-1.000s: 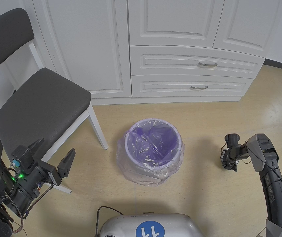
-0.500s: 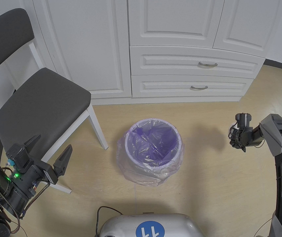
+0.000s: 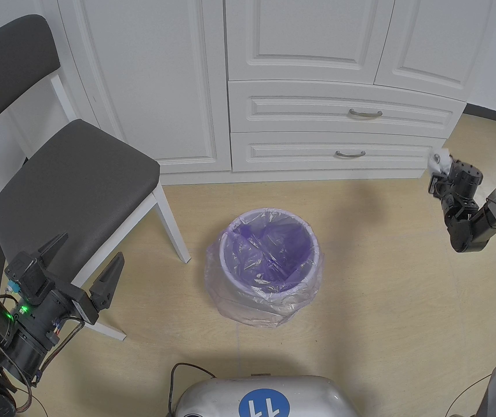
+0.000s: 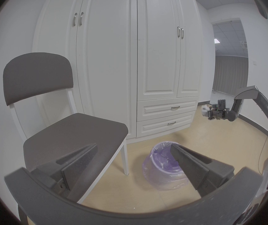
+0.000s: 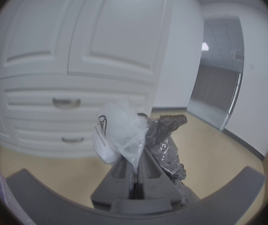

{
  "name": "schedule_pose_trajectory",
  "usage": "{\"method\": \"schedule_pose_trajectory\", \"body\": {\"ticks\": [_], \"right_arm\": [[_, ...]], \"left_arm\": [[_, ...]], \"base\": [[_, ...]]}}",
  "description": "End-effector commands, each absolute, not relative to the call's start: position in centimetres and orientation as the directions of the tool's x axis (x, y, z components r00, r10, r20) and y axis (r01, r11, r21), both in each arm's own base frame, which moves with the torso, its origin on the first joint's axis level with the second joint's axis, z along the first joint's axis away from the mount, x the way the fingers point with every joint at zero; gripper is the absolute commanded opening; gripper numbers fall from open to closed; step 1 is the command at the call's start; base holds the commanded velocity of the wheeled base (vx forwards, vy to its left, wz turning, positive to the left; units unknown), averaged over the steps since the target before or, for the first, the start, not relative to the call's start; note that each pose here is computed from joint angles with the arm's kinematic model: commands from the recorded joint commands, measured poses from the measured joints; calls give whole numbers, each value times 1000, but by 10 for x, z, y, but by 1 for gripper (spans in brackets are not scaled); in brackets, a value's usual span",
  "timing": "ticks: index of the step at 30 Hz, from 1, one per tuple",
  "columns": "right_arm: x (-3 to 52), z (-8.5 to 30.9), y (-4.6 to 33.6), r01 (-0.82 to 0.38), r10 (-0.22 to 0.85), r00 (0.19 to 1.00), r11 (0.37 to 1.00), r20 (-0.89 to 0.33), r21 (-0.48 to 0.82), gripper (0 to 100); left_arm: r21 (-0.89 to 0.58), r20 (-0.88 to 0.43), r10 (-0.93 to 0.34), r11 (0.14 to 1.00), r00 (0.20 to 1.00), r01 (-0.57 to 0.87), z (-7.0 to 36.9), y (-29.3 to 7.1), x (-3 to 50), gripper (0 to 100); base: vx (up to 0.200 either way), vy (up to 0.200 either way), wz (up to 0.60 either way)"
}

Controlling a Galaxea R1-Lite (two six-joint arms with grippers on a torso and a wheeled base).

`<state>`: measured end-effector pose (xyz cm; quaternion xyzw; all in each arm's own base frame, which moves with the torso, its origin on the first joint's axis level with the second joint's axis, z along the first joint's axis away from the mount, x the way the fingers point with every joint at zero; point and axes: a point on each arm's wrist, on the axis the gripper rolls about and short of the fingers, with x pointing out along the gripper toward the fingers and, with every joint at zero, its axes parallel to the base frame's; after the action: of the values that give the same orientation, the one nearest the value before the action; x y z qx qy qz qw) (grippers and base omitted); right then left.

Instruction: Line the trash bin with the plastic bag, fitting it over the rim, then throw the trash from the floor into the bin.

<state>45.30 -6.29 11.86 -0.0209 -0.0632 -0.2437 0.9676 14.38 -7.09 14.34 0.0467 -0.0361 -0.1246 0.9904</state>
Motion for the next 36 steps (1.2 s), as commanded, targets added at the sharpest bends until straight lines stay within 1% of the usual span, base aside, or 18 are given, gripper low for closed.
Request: {"method": "schedule_pose_trajectory", "body": {"ticks": [1, 2, 3, 4, 7, 10, 11, 12, 13, 14, 17, 18, 19, 21, 28, 30, 35, 36], "right_arm": [[426, 171, -60, 507, -429, 797, 858, 426, -84, 0], [424, 177, -60, 508, -403, 780, 855, 479, -108, 0], [424, 177, -60, 508, -403, 780, 855, 479, -108, 0], [424, 181, -59, 493, -362, 780, 858, 510, -146, 0], [423, 190, -51, 458, -320, 783, 877, 534, -147, 0], [424, 202, -33, 405, -281, 775, 909, 567, -102, 0], [426, 207, -22, 363, -259, 769, 929, 585, -65, 0], [426, 207, -22, 363, -259, 769, 929, 585, -65, 0], [429, 215, 6, 271, -222, 760, 962, 611, 12, 0], [429, 217, 18, 230, -206, 759, 972, 618, 41, 0], [425, 222, 48, 185, -194, 759, 979, 622, 80, 0], [425, 222, 48, 185, -194, 759, 979, 622, 80, 0], [421, 225, 67, 166, -196, 761, 980, 619, 107, 0], [417, 226, 82, 150, -195, 764, 981, 615, 125, 0], [415, 220, 107, 111, -169, 783, 985, 599, 133, 0], [414, 211, 124, 80, -143, 801, 988, 581, 132, 0], [411, 192, 158, 47, -123, 834, 987, 538, 152, 0], [411, 182, 170, 36, -109, 849, 988, 518, 149, 0]], "left_arm": [[106, 43, -253, 963, 967, 247, 140, -70, 141, 100], [106, 43, -253, 963, 967, 247, 140, -70, 141, 100], [106, 43, -253, 963, 967, 247, 140, -70, 141, 100], [105, 45, -253, 963, 966, 247, 140, -70, 141, 100], [105, 48, -253, 963, 966, 247, 141, -70, 140, 100], [104, 49, -253, 963, 966, 247, 141, -70, 140, 100], [105, 48, -253, 963, 966, 247, 141, -70, 140, 100], [105, 48, -253, 963, 966, 247, 141, -70, 140, 100], [105, 46, -253, 963, 966, 247, 140, -70, 141, 100], [105, 46, -253, 963, 966, 247, 140, -70, 141, 100], [103, 48, -251, 964, 967, 246, 141, -69, 141, 100], [103, 48, -251, 964, 967, 246, 141, -69, 141, 100], [101, 51, -251, 964, 967, 245, 141, -69, 140, 100], [101, 51, -251, 964, 967, 245, 141, -69, 141, 100], [99, 39, -252, 964, 967, 247, 139, -70, 142, 100], [100, 31, -250, 964, 968, 246, 138, -70, 143, 100], [101, 27, -250, 964, 968, 246, 137, -71, 143, 100], [99, 27, -252, 964, 967, 248, 137, -71, 143, 100]], "base": [[0, 0, 0], [0, 0, 0], [0, 0, 0], [0, 0, 0], [0, 0, 0], [0, 0, 0], [0, 0, 0], [0, 0, 0], [0, 0, 0], [0, 0, 0], [0, 0, 0], [0, 0, 0], [0, 0, 0], [0, 0, 0], [0, 0, 0], [0, 0, 0], [0, 0, 0], [0, 0, 0]]}}
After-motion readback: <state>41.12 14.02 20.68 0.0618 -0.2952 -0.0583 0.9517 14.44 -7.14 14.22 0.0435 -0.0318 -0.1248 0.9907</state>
